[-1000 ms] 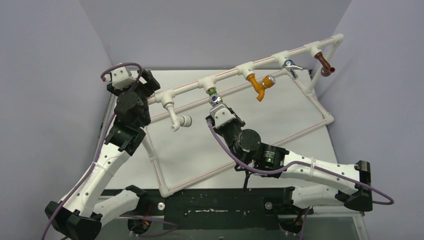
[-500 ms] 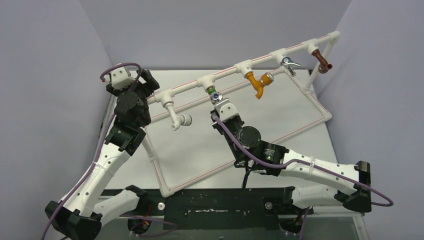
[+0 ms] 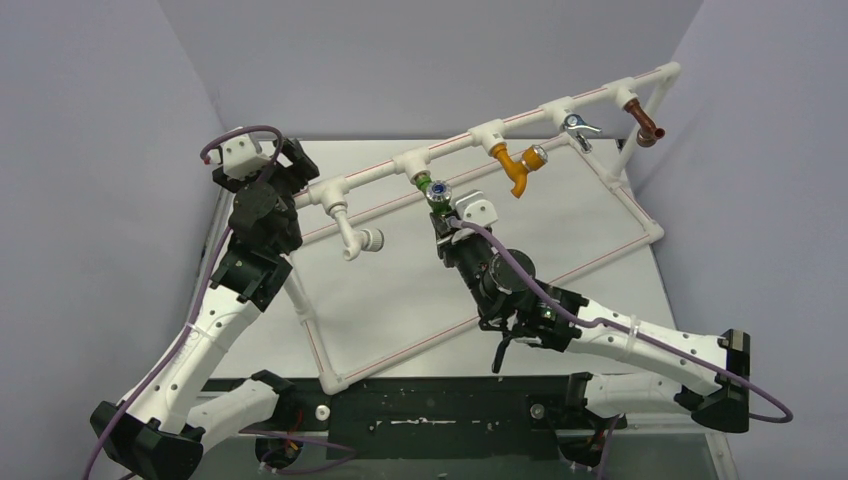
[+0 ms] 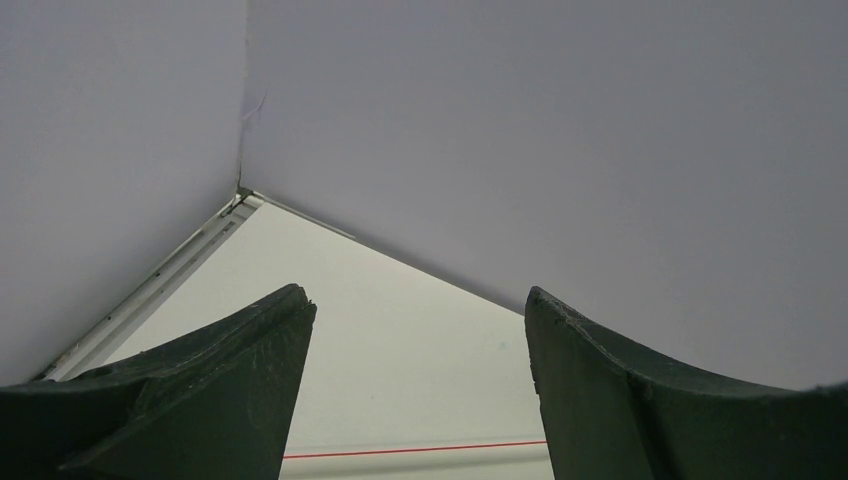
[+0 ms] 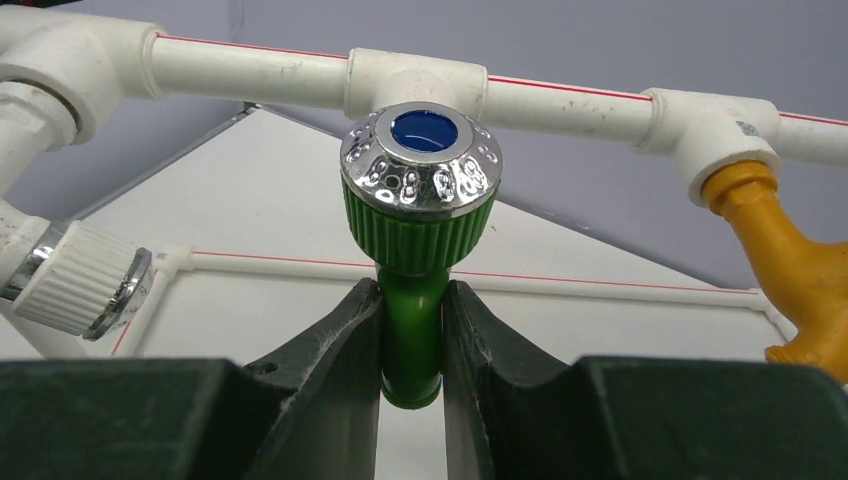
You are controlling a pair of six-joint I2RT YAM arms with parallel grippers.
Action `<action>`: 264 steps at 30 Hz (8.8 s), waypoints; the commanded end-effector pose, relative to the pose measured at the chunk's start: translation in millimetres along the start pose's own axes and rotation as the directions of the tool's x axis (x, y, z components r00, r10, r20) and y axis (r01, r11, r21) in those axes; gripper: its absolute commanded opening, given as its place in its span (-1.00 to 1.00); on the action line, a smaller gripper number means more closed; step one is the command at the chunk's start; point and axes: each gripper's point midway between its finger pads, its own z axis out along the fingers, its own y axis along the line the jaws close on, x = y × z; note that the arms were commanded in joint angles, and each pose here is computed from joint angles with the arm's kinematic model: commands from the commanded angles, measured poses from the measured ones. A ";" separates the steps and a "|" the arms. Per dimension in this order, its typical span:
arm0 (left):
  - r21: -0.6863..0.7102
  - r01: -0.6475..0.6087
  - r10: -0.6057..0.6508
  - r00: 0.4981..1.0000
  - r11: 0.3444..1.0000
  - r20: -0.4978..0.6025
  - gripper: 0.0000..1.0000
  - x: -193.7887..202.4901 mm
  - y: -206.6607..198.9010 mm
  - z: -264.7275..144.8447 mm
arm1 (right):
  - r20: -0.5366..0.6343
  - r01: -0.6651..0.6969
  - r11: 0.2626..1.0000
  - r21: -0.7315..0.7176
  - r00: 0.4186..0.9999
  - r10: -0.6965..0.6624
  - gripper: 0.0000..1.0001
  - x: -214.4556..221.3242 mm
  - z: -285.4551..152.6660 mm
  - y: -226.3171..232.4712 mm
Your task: Install the water faucets
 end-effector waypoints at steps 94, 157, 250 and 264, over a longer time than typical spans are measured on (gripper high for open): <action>0.075 -0.246 0.257 0.926 0.966 -0.276 0.50 93.9 23.9 -32.4 | 0.171 -0.995 -0.009 -0.097 -0.025 0.985 -1.00 -22.6 30.9 -48.6; 0.309 -0.219 0.307 0.911 0.926 -0.275 0.47 110.0 -1.1 -36.9 | -0.020 -0.807 -0.584 -0.091 -0.585 0.811 -0.87 29.1 41.3 -50.7; 0.249 -0.193 0.271 0.902 0.949 -0.335 0.46 113.8 9.0 -25.6 | 0.483 0.583 0.719 -0.377 0.787 -0.385 0.66 -56.8 -67.2 -39.4; 0.258 -0.201 0.283 0.900 0.945 -0.332 0.46 114.1 4.1 -30.3 | 0.495 0.812 0.536 -0.229 0.571 -0.654 0.62 -33.4 -46.7 4.7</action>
